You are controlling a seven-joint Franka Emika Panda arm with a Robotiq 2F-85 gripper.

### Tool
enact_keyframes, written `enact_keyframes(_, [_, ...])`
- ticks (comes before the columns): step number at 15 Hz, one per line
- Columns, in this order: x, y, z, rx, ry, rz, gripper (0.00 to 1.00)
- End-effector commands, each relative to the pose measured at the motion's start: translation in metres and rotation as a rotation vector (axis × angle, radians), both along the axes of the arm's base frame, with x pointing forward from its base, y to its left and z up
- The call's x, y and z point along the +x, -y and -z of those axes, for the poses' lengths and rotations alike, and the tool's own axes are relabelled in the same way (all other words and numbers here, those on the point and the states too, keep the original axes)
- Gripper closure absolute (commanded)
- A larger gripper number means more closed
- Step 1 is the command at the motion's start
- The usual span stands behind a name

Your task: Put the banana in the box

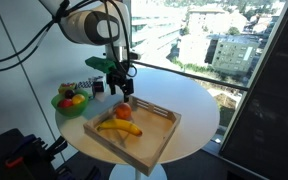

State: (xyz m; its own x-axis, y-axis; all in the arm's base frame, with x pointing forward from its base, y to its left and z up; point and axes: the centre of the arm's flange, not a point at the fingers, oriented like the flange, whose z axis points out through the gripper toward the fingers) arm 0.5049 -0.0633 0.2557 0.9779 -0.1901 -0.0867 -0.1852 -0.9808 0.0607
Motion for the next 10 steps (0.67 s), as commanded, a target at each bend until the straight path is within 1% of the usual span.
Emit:
enact_keyframes(1, [-0.004, -0.016, -0.027, 0.018, -0.033, -0.046, 0.00])
enact_keyframes(6, [-0.015, -0.039, -0.048, 0.021, -0.097, -0.100, 0.00])
enact_keyframes(10, [-0.024, -0.051, -0.064, 0.010, -0.117, -0.120, 0.00])
